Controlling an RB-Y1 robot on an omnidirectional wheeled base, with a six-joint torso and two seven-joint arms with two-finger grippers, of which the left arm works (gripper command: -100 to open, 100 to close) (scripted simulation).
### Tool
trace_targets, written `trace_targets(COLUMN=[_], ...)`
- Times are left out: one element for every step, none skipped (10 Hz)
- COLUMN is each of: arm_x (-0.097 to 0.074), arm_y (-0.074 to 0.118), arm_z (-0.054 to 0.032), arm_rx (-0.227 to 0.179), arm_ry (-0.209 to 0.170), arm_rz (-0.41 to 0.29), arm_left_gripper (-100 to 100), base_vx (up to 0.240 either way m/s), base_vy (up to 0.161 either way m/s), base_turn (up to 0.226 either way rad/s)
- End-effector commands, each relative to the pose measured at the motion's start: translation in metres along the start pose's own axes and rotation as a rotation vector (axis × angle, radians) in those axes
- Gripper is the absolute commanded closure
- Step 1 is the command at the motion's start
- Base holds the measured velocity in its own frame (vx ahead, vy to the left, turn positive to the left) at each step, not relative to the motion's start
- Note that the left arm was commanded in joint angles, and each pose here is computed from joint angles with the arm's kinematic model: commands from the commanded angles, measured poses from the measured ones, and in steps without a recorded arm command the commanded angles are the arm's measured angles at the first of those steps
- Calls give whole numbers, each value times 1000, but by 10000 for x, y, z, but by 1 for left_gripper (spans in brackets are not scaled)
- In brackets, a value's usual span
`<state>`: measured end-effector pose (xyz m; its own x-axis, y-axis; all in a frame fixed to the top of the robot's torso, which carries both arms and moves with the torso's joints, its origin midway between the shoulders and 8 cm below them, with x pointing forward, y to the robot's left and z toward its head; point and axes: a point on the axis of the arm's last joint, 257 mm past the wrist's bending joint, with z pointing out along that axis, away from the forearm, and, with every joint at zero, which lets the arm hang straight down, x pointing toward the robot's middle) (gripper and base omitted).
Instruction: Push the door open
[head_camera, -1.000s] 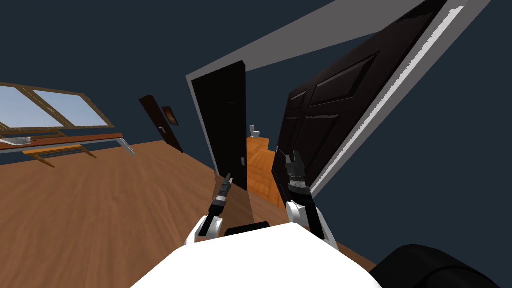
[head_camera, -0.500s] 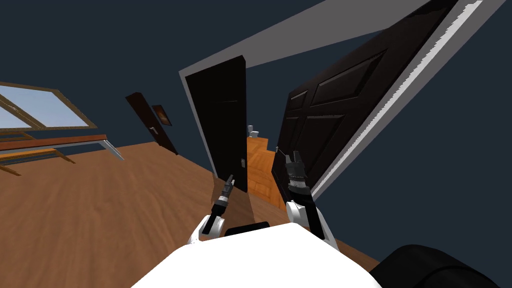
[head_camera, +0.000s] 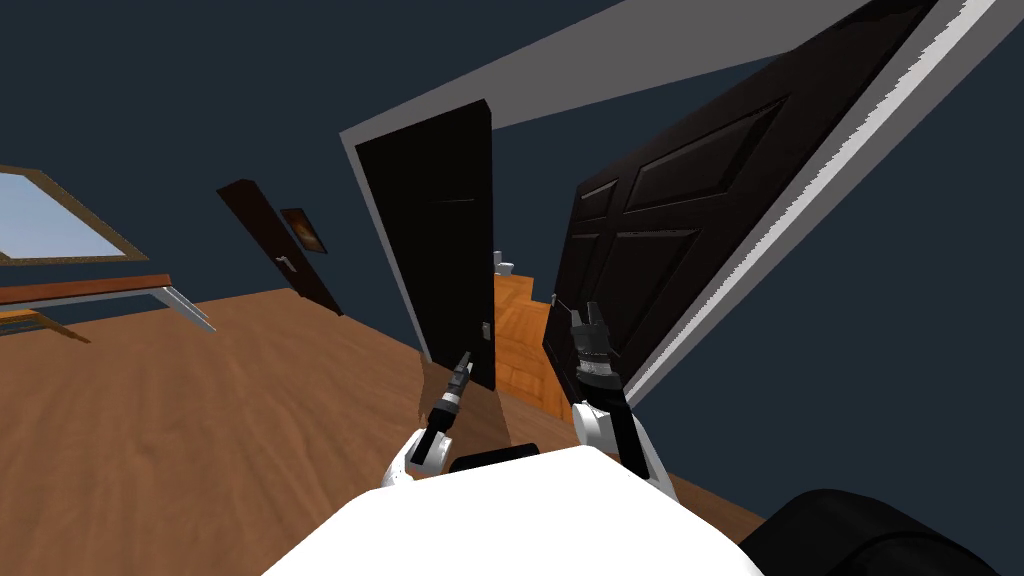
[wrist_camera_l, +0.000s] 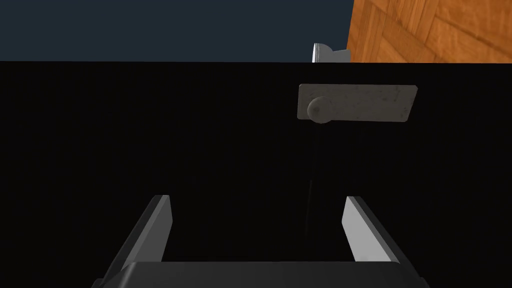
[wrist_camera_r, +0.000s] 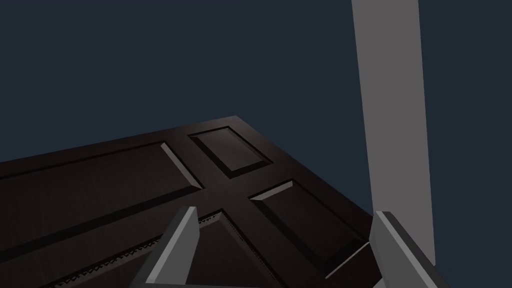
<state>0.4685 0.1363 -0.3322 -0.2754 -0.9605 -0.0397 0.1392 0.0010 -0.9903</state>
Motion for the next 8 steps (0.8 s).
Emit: trace_targets(arm_x=[62,88,114,164,190,215,238,261], arm_y=[76,118,155,227,263,298,326,353], arm_z=[-3,0,2,6,7,7,8,8], arm_rx=[-16,-25,-33,-48,-56,-64,-71,-77], arm_ry=[10,16,21,31,36,41,45,49], arm_rz=[-5,-7,-10,-15,-17,-19,-22,-24], arm_left_gripper=[-100,-100,-100,-100,-100,-100,-100,-100], base_vx=[80,76,73,103,104,94,69,60], base_vy=[78,84,73,88,96,86,81,61], base_turn=[-70,-70,-61,-97,-78,-49,-37,-48])
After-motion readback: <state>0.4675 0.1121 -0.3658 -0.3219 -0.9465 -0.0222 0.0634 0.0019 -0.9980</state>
